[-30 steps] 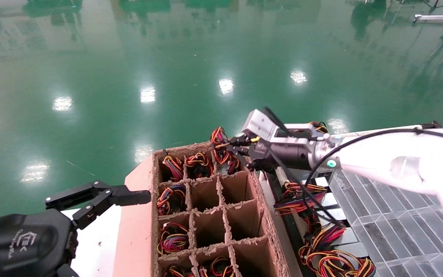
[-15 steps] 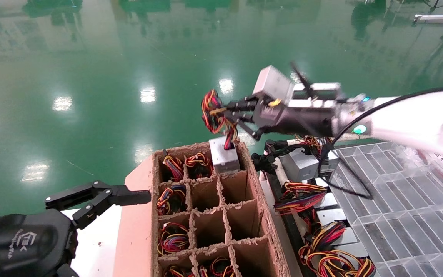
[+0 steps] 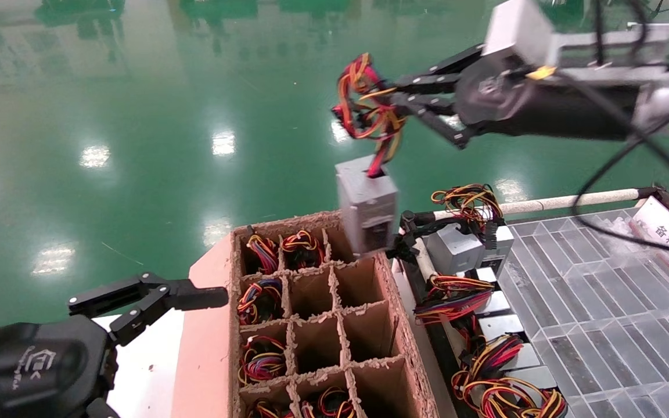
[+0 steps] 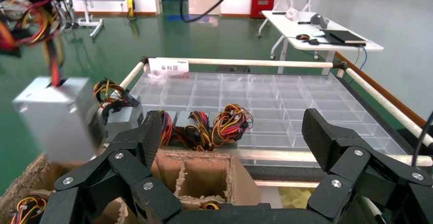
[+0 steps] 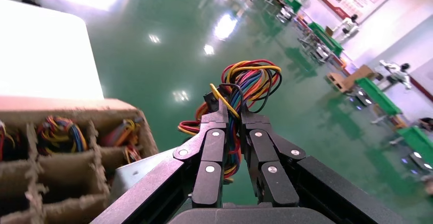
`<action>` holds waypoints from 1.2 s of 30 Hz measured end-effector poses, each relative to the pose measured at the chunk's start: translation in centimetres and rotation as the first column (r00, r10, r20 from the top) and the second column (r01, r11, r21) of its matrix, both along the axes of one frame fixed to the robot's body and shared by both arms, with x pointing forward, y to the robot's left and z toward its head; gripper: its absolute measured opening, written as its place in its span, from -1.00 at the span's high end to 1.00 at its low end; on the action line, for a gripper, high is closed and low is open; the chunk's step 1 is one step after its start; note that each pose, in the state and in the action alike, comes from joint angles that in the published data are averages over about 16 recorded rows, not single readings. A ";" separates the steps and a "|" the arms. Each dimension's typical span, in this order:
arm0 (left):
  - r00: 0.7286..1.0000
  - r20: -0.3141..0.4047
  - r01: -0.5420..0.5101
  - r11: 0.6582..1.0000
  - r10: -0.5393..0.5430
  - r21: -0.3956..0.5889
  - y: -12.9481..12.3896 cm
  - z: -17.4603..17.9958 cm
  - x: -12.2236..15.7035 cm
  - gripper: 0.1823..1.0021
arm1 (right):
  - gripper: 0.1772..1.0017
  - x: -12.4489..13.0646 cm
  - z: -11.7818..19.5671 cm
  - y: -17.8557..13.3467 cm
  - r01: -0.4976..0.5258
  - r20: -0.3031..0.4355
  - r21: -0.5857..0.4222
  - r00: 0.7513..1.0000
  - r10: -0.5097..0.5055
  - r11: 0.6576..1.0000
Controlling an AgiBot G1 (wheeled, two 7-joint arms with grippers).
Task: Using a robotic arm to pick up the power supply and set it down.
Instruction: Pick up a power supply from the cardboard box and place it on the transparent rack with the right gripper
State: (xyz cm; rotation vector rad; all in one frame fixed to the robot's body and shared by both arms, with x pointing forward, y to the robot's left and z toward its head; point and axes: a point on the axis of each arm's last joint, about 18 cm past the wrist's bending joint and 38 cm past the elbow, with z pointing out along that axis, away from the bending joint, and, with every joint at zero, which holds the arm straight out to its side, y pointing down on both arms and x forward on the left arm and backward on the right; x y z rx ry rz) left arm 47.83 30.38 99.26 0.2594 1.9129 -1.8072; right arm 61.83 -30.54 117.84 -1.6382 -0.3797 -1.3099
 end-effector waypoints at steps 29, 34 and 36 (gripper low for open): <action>1.000 0.000 0.000 1.000 0.000 0.000 0.0 0.0 0.0 -1.00 | 0.91 -7.2 -1.9 -16.4 0.279 -0.056 0.023 0.959 -0.277 0.960; 1.000 0.000 0.000 1.000 0.000 0.000 0.0 0.0 0.0 -1.00 | 0.91 -6.9 -3.6 -17.3 0.300 -0.100 0.026 0.950 -0.296 0.954; 1.000 0.000 0.000 1.000 0.000 0.000 0.0 0.0 0.0 -1.00 | 0.91 -6.7 -4.3 -17.5 0.305 -0.116 0.026 0.947 -0.300 0.952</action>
